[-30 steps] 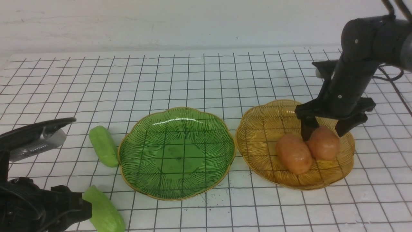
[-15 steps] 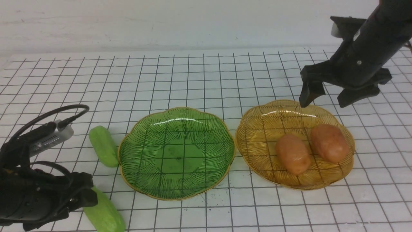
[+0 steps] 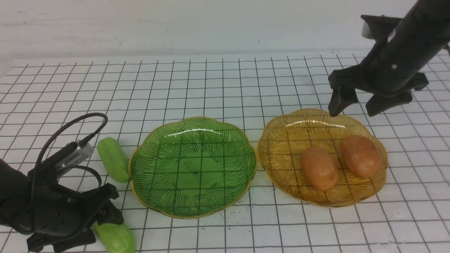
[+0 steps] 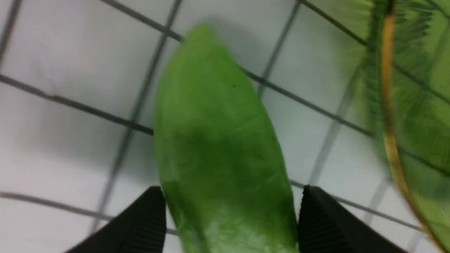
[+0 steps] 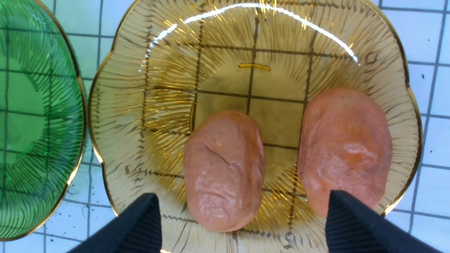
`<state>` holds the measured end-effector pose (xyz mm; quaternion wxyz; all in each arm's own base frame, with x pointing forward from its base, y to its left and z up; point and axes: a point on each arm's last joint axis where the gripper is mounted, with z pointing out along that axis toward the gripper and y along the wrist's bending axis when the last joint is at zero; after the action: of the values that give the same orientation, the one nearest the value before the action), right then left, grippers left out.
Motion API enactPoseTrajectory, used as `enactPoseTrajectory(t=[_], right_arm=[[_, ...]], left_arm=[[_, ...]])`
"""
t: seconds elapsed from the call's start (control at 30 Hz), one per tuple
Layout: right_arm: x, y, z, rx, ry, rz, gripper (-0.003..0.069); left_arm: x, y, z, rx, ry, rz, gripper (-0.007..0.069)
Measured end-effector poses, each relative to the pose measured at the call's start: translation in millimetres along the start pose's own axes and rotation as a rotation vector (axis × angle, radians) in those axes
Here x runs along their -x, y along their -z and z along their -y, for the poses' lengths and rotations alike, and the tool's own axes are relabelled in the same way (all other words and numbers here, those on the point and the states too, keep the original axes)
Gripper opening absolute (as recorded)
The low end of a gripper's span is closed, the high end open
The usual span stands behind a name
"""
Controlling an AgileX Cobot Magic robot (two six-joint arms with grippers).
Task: Put different types of vegetables on the plate.
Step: 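Put the green cucumber next to the left plate into that plate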
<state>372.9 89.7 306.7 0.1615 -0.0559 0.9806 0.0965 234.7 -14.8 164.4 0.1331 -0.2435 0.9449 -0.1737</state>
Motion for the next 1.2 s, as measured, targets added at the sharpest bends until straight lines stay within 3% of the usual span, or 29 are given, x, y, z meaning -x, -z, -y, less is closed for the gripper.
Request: enactPoseTrajectory(t=[0.33,0.53,0.7,0.8,1.0,1.2], right_arm=[[-0.2,-0.1,-1.9,0.012,0.013,-0.001,0.0567],[-0.8,2.2,-3.9,0.031,0.022,0.002,0.0564],[-5.6,26.1,-10.2,0.063,0.051,0.054,0.0539],[-22.3,69.0,-14.7,0.075,0.078,0.143,0.0489],[-48.3,97.6,-15.8,0.080,0.089,0.189,0.0438],[-74.1,90.5,-11.6,0.074,0.090,0.133,0.0409]], left_arm=[[0.8,-3.9,-1.4,0.007,-0.013,-0.002,0.0398],[3.8,18.6,-0.9,0.003,-0.180,-0.021,0.0396],[18.5,54.4,20.4,-0.054,-0.259,-0.009,0.0394],[35.0,76.5,60.0,-0.121,-0.358,0.009,0.0394],[55.8,58.4,103.3,-0.156,-0.449,0.026,0.0394],[72.2,23.9,132.0,-0.157,-0.495,-0.026,0.0394]])
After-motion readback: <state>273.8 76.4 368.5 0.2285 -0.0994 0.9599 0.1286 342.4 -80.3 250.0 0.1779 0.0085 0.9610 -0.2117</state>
